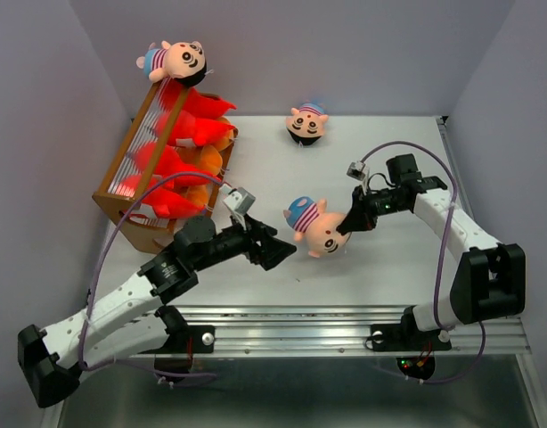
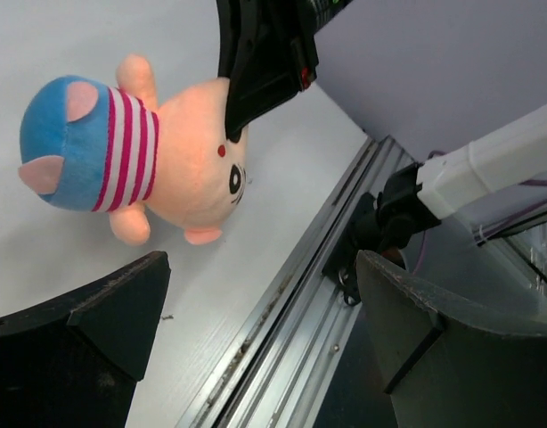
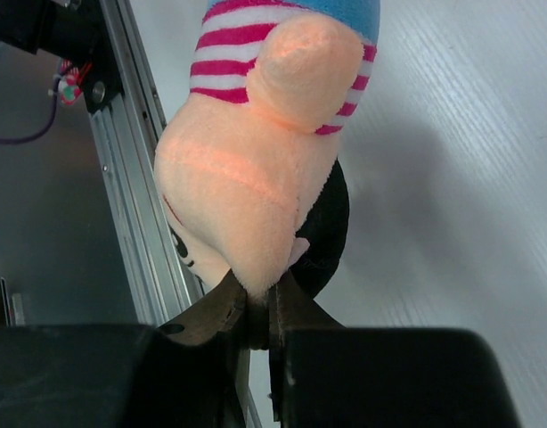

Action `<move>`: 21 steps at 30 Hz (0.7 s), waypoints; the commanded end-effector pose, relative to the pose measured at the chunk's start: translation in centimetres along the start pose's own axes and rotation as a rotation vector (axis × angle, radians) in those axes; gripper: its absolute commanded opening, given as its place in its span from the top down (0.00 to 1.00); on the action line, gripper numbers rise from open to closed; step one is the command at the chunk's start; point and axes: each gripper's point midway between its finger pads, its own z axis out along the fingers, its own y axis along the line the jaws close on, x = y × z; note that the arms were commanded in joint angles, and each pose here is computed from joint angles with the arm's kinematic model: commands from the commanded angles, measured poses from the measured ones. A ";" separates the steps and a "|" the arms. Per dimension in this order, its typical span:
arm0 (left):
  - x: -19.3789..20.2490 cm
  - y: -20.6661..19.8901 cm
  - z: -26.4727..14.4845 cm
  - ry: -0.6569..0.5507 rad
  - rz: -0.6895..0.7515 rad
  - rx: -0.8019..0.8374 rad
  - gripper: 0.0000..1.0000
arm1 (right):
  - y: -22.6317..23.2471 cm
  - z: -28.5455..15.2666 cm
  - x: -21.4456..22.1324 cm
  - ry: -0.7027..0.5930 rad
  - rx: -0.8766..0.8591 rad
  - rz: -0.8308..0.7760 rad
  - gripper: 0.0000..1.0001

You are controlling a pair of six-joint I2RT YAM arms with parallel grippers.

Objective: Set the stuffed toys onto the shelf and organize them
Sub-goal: Pass the stuffed toy from the right arm to the left

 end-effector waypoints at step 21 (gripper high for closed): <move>4.2 -0.4 5.2 0.004 0.282 -0.070 0.04 | 1.2 -1.9 1.5 0.108 -0.048 0.025 0.99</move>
